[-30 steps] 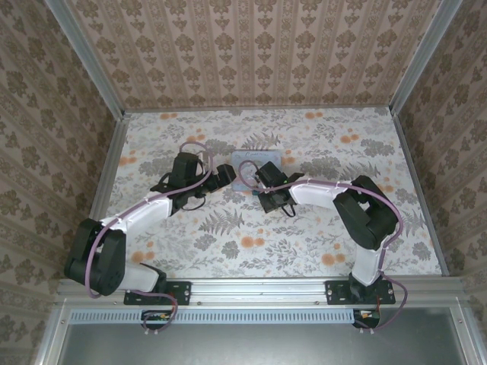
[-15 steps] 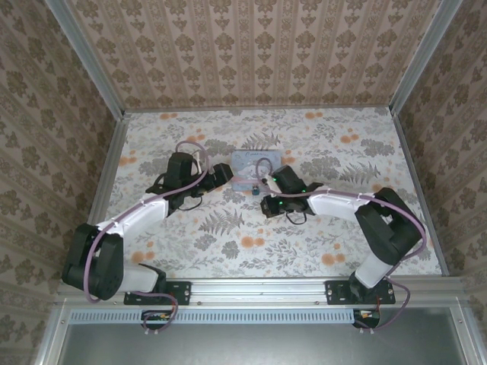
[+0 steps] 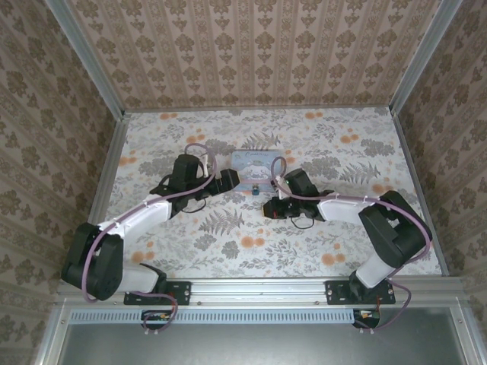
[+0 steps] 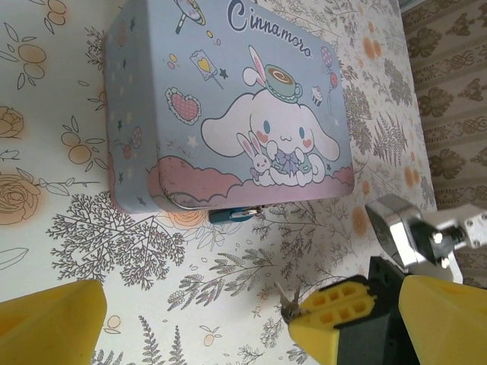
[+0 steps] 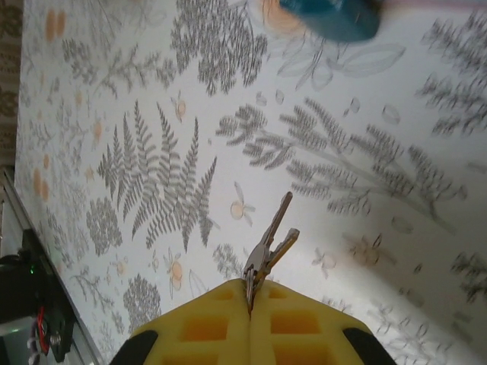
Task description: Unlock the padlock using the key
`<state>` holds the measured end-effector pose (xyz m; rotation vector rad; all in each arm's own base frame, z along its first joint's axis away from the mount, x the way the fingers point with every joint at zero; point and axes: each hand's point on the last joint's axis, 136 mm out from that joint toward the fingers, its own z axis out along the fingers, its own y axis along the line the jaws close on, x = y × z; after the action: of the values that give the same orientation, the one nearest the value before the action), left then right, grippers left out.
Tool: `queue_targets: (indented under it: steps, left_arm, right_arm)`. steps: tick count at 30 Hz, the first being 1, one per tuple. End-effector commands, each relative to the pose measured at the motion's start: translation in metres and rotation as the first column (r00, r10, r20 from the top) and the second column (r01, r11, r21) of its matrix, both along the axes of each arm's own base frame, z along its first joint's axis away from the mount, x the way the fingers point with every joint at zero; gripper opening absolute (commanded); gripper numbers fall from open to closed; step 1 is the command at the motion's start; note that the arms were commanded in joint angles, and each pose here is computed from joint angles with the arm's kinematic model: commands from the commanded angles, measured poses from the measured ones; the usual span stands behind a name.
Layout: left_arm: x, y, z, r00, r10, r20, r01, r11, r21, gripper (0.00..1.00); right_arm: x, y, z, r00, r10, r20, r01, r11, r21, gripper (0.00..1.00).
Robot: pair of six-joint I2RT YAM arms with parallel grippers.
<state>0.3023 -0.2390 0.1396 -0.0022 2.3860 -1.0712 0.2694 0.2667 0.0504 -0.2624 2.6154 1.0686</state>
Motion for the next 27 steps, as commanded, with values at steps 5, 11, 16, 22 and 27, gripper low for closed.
queue_targets:
  steps: [5, 11, 16, 22, 27]
  left_arm:
    - [0.005, -0.013, -0.001, 0.999, -0.013, -0.032, 0.011, 0.999, -0.037, 1.00]
    - [0.006, -0.008, -0.002, 0.999, 0.021, -0.038, -0.022, 0.999, -0.028, 1.00]
    - [0.008, -0.005, -0.003, 0.998, 0.044, -0.037, -0.045, 0.999, -0.025, 1.00]
    - [0.008, -0.004, -0.007, 0.998, 0.050, -0.047, -0.050, 0.999, -0.019, 1.00]
    - [0.008, -0.003, -0.006, 0.998, 0.055, -0.042, -0.055, 0.998, -0.016, 1.00]
  right_arm:
    - [-0.006, -0.009, 0.000, 0.999, 0.024, 0.041, -0.017, 0.984, -0.175, 0.44]
    - [-0.001, -0.018, 0.008, 0.994, -0.005, 0.112, 0.035, 0.962, -0.270, 0.45]
    - [-0.006, -0.012, 0.007, 0.990, 0.028, 0.139, 0.019, 0.946, -0.325, 0.44]
    - [-0.007, -0.004, 0.000, 0.988, 0.072, 0.135, -0.016, 0.927, -0.375, 0.41]
    - [-0.010, 0.007, -0.005, 0.987, 0.096, 0.131, -0.039, 0.923, -0.383, 0.42]
